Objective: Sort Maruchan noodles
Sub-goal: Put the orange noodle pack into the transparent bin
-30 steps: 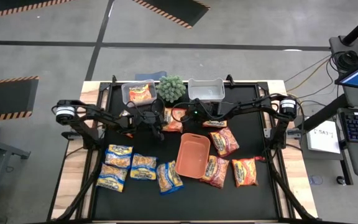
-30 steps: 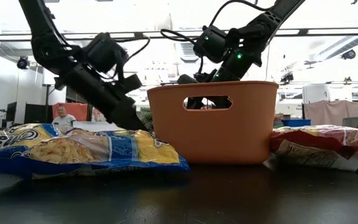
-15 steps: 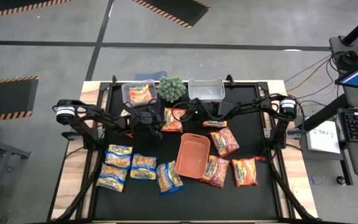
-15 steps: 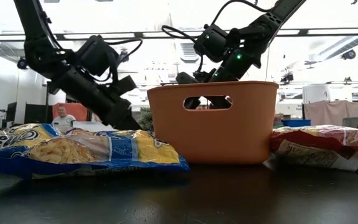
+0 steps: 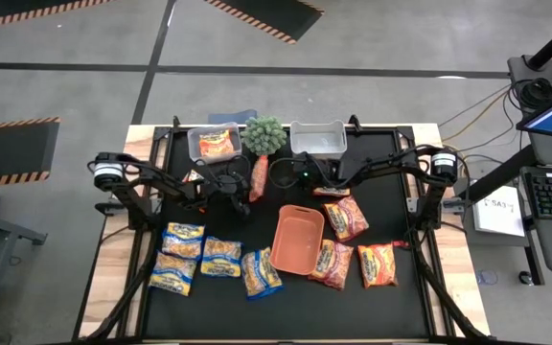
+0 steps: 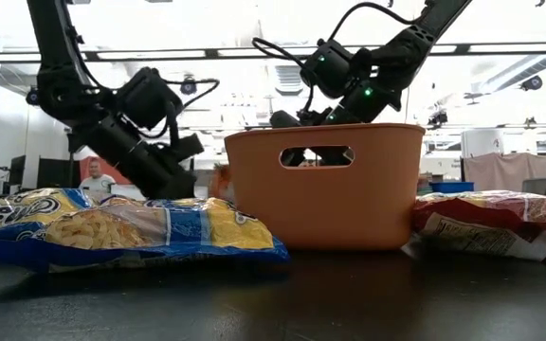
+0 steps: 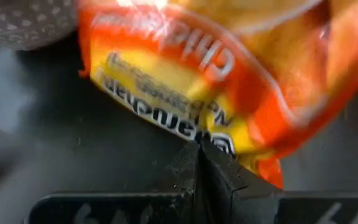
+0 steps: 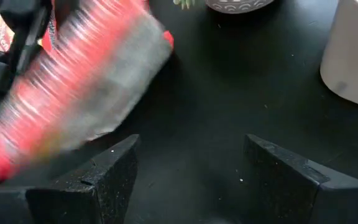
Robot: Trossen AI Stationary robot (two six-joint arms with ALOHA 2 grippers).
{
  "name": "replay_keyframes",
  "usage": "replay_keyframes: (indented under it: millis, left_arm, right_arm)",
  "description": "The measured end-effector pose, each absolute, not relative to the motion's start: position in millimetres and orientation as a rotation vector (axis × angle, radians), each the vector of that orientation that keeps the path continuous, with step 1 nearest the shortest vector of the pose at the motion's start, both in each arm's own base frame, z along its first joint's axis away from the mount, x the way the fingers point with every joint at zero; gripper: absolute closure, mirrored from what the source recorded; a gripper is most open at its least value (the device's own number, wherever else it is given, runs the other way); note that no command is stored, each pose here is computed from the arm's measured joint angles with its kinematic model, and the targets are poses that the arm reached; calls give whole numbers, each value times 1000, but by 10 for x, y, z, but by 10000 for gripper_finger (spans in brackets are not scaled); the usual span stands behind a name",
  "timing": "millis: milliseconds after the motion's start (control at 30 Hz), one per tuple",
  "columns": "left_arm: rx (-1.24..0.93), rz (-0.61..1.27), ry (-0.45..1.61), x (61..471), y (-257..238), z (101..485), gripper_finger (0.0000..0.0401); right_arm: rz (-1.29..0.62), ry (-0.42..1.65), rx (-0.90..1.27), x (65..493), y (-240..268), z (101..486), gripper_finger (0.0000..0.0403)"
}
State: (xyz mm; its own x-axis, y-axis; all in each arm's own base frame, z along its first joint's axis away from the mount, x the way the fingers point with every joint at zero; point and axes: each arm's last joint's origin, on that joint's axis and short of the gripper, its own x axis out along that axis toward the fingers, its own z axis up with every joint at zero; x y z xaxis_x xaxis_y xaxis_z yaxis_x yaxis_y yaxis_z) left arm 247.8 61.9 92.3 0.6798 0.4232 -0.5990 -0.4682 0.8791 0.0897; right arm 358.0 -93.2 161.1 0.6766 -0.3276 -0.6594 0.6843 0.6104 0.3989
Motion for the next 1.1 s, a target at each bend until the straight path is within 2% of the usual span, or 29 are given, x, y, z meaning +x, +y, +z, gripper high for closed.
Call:
replay_keyframes:
  millis: [700,933,1100]
  left_arm:
    - [-107,518,628,2462,615,923,401]
    - [-152,342,392,2604,554,1122,401]
    - [-90,330,291,2654,565,1195,401]
  right_arm:
    - [-552,543,712,3625,-925,1662,129]
    - [-574,592,708,3573,-948,1654,129]
    - [-575,594,700,3561,-962,1668,129]
